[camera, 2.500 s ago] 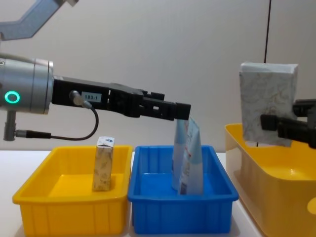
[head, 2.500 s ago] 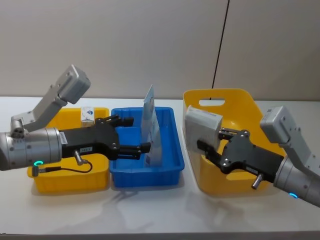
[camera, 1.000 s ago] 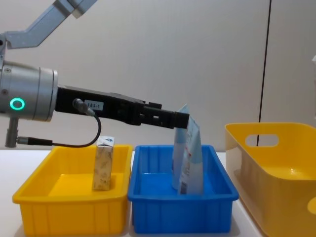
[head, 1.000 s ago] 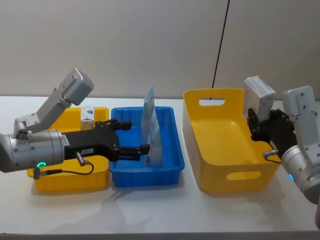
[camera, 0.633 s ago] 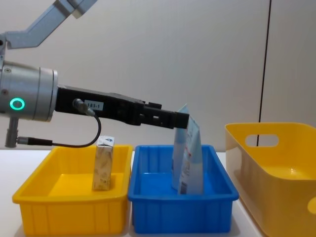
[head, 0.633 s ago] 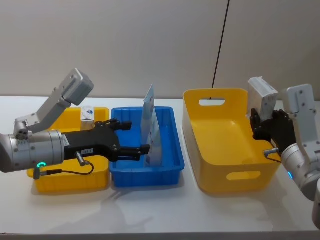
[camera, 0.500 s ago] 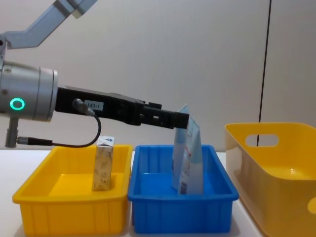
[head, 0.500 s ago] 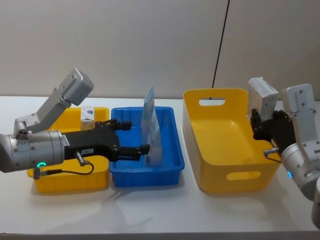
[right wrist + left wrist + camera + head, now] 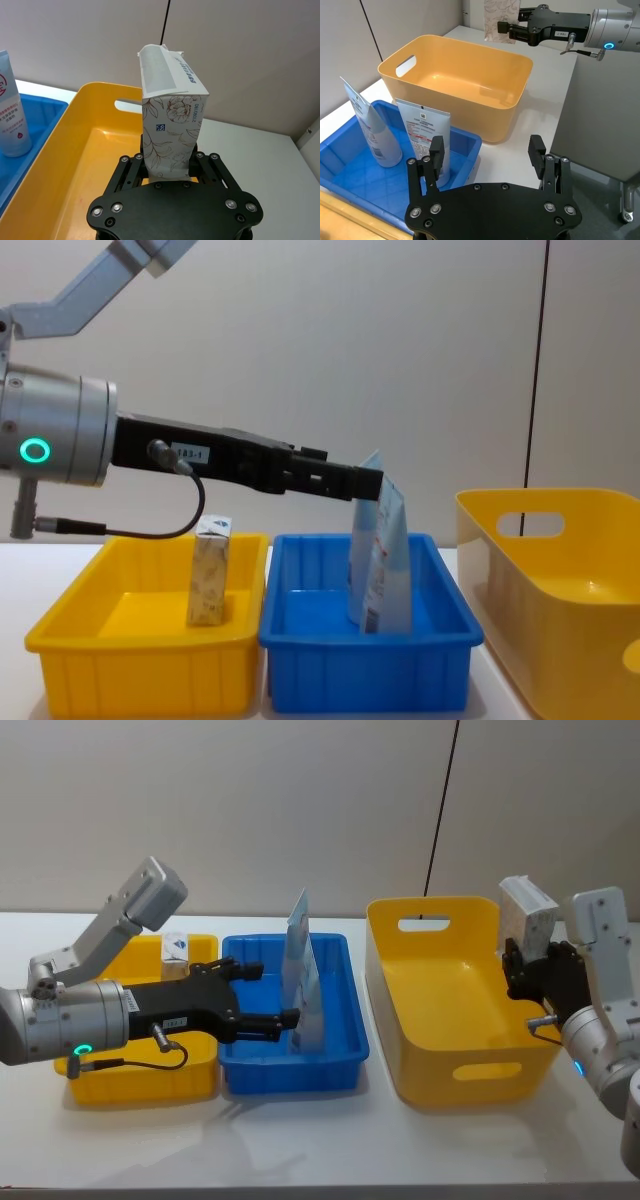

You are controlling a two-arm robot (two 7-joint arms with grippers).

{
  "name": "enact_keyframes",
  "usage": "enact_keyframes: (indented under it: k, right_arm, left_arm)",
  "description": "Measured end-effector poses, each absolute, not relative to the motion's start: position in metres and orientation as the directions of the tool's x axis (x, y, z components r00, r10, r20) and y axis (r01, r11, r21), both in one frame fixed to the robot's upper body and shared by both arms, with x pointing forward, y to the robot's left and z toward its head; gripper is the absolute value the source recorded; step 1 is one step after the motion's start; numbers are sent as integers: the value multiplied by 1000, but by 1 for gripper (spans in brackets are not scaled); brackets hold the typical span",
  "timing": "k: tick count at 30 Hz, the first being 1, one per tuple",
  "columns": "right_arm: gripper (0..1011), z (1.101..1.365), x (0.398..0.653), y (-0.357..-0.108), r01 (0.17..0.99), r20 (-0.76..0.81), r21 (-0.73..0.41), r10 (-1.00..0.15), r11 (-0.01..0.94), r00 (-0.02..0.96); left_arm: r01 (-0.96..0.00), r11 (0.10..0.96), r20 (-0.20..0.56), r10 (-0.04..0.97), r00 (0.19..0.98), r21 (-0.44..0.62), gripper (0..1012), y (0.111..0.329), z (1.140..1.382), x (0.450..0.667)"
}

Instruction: Bimanual collaborative sorting of washing and personal care products

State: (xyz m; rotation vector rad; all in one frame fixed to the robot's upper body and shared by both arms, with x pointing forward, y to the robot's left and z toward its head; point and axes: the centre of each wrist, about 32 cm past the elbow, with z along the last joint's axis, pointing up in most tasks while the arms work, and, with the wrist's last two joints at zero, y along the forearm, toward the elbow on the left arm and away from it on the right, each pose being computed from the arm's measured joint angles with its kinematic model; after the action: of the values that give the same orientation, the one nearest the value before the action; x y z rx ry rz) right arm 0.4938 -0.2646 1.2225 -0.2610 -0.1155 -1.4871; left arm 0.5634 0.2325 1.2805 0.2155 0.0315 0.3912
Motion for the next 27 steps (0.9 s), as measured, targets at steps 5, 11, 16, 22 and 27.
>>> enact_keyframes:
  k: [5, 11, 16, 22, 27]
  right_arm:
    - [357, 1223, 494, -264, 993, 236, -102, -968, 60, 82]
    - [438, 1223, 494, -264, 993, 236, -104, -969, 57, 80]
    - [588, 1223, 494, -264, 993, 236, -104, -969, 56, 79]
    - [794, 1223, 495, -264, 993, 235, -104, -969, 55, 79]
    - [933, 1223, 495, -264, 993, 235, -105, -969, 55, 78]
  left_arm:
    - [-375, 902, 11, 382, 924, 214, 1001, 232, 1280, 563]
    - [-375, 902, 11, 382, 924, 214, 1001, 232, 1280, 563]
    - [-375, 902, 11, 382, 924, 214, 1001, 232, 1280, 563]
    - [-375, 902, 11, 382, 924, 214, 1001, 232, 1280, 563]
    - [-375, 902, 11, 382, 924, 214, 1001, 232, 1280, 563]
